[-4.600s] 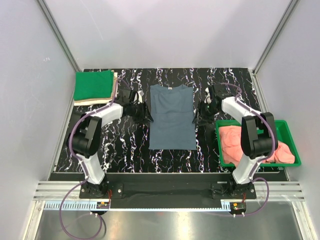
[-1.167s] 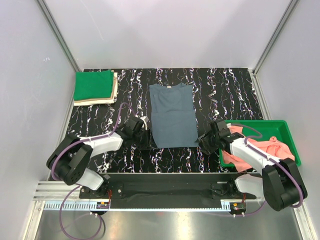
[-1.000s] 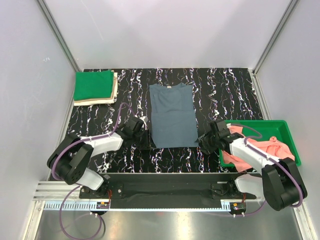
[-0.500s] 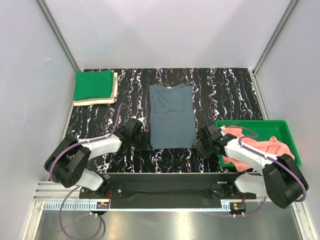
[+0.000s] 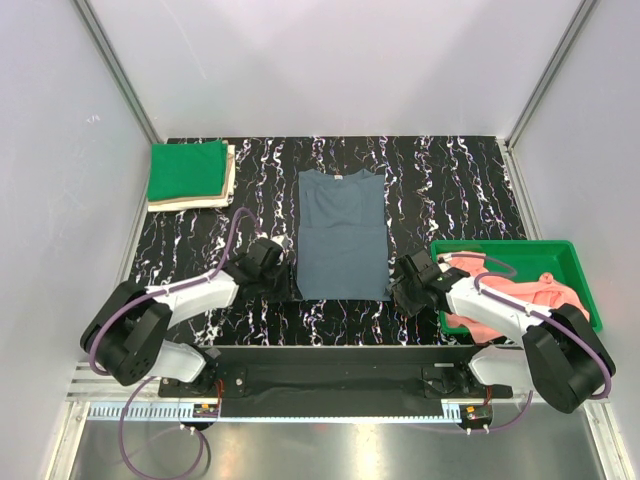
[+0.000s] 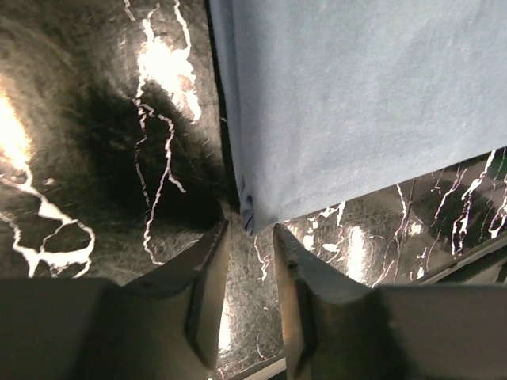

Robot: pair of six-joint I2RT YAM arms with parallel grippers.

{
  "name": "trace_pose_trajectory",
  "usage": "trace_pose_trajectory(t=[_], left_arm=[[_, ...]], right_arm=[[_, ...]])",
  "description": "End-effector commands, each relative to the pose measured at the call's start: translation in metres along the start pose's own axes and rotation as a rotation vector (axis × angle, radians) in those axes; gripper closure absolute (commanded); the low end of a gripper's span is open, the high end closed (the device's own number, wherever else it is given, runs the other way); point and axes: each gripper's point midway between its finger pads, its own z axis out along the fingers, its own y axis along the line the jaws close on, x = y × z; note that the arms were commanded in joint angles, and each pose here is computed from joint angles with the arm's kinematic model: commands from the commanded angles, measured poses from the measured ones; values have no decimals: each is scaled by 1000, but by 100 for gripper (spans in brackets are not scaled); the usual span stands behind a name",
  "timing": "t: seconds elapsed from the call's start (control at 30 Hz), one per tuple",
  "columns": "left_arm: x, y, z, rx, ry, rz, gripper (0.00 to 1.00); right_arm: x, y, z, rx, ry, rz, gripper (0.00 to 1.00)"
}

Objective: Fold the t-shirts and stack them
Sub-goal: Fold the tshirt

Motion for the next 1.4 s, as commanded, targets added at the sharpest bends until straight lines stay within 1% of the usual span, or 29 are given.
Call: trace_pose_trajectory(t=[0.0, 0.07, 0.17, 0.33, 0.47, 0.6, 0.63, 0.73, 0.97, 1.07, 1.1, 1.2, 1.23, 1.27, 1.37], left_arm=[[-7, 1, -6, -16, -38, 22, 63], [-6, 1, -6, -16, -35, 11, 59], [-4, -1, -3, -6, -24, 0, 57], [-1, 0, 2, 2, -22, -17, 57], [2, 1, 7, -2, -3, -20, 58], [4, 3, 11, -4, 5, -19, 63], [5, 2, 12, 0, 8, -19, 67], [4, 1, 11, 6, 8, -16, 72], [2, -3, 8, 21, -3, -15, 85], [1, -5, 7, 28, -4, -16, 88], [1, -5, 7, 29, -3, -16, 91], [-3, -11, 6, 51, -19, -6, 96], [-5, -15, 4, 62, -29, -1, 99], [-6, -18, 2, 70, -33, 1, 100], [-9, -25, -2, 95, -40, 5, 100]], right_arm=[[-11, -1, 2, 7, -70, 13, 48], [-11, -1, 3, 5, -75, 17, 48], [-8, 3, 4, -9, -55, 17, 49], [-6, 3, 6, -4, -46, 18, 49], [-3, 0, 12, 15, -35, 9, 50], [-2, -3, 17, 32, -40, -1, 51], [-2, -4, 17, 35, -40, -3, 53], [-1, -6, 17, 37, -36, -8, 54], [-3, -10, 12, 21, -46, -5, 60], [-3, -10, 11, 20, -45, -5, 61], [-3, -10, 11, 18, -46, -6, 62], [-5, -8, 11, 4, -56, -7, 84], [-5, -7, 10, -5, -57, -19, 99], [-6, -2, 9, -24, -63, -24, 100], [-13, 5, 1, -64, -91, -57, 100]])
